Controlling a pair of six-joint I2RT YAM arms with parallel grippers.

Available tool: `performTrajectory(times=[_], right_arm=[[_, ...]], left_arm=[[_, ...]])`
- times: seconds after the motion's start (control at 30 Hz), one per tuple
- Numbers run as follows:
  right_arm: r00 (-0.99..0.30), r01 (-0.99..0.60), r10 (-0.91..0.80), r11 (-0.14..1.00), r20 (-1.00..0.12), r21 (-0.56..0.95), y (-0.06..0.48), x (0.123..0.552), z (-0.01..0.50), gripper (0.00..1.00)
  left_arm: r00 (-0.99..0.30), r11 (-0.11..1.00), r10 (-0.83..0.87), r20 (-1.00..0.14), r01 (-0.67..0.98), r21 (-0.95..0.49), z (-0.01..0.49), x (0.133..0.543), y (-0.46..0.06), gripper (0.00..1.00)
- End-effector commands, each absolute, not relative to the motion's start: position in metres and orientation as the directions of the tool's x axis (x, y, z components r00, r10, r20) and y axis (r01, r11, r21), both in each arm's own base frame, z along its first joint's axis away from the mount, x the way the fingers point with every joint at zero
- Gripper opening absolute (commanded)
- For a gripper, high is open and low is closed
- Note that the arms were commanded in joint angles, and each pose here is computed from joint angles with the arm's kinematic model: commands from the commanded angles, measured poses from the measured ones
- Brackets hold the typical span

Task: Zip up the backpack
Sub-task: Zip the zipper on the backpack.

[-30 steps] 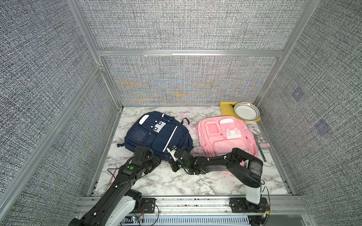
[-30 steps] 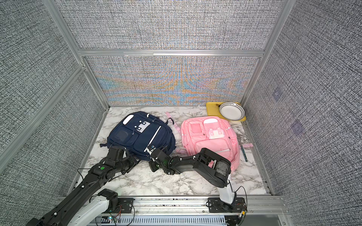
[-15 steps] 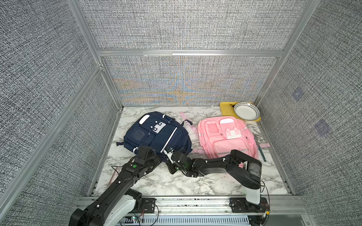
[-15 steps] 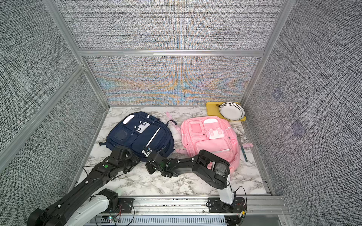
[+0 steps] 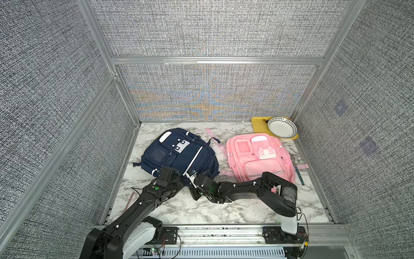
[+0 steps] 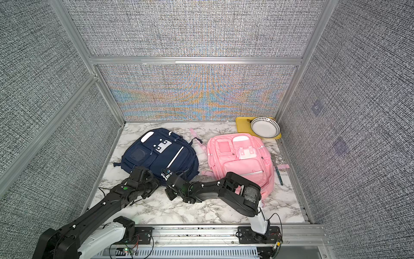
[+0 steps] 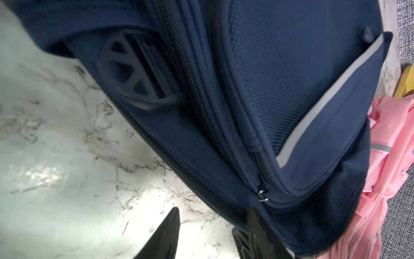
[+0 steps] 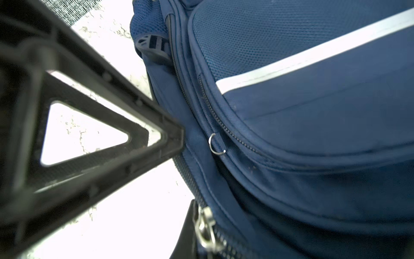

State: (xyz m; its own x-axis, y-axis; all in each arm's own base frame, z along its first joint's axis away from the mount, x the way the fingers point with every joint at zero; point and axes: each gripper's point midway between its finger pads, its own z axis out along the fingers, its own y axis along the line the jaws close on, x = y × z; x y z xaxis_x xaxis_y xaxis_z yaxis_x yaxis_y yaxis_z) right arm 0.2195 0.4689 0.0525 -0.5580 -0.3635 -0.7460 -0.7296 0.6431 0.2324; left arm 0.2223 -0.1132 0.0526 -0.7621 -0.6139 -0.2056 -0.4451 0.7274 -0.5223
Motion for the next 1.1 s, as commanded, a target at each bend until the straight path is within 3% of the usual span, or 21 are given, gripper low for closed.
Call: performTrajectory(times=[0.0, 0.37, 0.7, 0.83, 1.07], right_arm=[[-0.522, -0.751, -0.346, 0.619, -0.780, 0.227, 0.482, 0.220, 0.064, 0.00], [-0.517, -0.771, -0.370, 0.593, -0.772, 0.232, 0.489, 0.210, 0.057, 0.00], [-0.510, -0.782, -0.395, 0.582, -0.764, 0.222, 0.489, 0.205, 0.053, 0.00], [-0.515, -0.785, -0.415, 0.580, -0.750, 0.218, 0.484, 0.202, 0.047, 0.00], [-0.521, -0.786, -0.449, 0.585, -0.726, 0.202, 0.472, 0.198, 0.039, 0.00]], left_arm=[[-0.745, 0.717, -0.632, -0.214, -0.456, -0.527, 0.052, 0.224, -0.111, 0.54], [-0.669, 0.694, -0.689, -0.277, -0.500, -0.518, 0.056, 0.226, -0.092, 0.55], [-0.670, 0.709, -0.685, -0.286, -0.524, -0.472, 0.044, 0.229, -0.088, 0.13], [-0.675, 0.727, -0.673, -0.301, -0.530, -0.436, 0.042, 0.232, -0.085, 0.01], [-0.682, 0.742, -0.664, -0.307, -0.546, -0.390, 0.037, 0.231, -0.077, 0.00]])
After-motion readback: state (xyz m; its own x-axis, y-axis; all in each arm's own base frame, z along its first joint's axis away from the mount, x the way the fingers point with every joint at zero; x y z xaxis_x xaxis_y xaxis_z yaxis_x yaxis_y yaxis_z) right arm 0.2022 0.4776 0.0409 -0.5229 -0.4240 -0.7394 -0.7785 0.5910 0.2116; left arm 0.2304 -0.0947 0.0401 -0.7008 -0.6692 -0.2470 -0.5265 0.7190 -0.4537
